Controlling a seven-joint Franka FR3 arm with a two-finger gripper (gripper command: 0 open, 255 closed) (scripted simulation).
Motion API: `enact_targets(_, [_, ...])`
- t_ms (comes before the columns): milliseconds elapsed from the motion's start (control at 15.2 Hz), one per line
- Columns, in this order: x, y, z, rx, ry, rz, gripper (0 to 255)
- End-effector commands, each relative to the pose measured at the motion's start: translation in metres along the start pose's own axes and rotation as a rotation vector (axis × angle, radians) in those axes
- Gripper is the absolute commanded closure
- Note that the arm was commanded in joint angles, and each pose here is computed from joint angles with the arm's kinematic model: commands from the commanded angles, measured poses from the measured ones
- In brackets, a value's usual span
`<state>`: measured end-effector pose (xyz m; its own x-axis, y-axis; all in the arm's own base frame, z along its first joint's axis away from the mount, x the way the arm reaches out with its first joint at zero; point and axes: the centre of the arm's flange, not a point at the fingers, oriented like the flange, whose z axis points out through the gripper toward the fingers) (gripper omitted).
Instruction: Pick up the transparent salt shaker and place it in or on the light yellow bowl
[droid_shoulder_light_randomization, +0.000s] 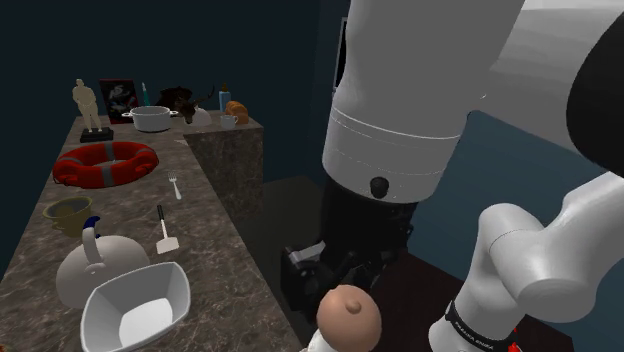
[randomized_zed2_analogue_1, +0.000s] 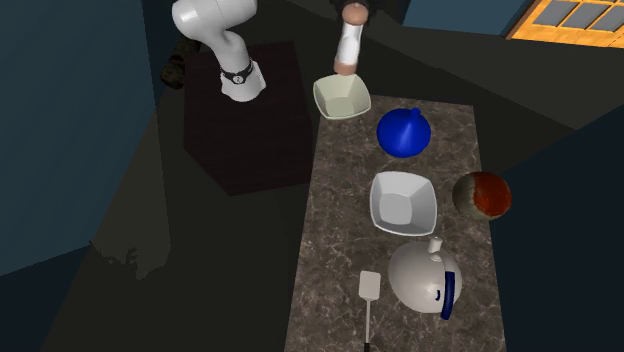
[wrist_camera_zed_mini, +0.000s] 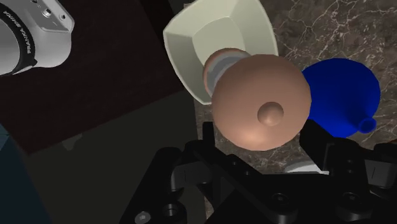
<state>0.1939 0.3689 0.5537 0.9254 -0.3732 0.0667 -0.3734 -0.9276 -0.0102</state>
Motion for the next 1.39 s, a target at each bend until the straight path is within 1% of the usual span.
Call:
enact_targets(0, [-0.003, 0.001, 0.01, 0.0, -0.001, 0.001, 255])
enact_targets(1320, [-0.01, 0.002, 0.115, 0.0, -0.001, 0.001, 255])
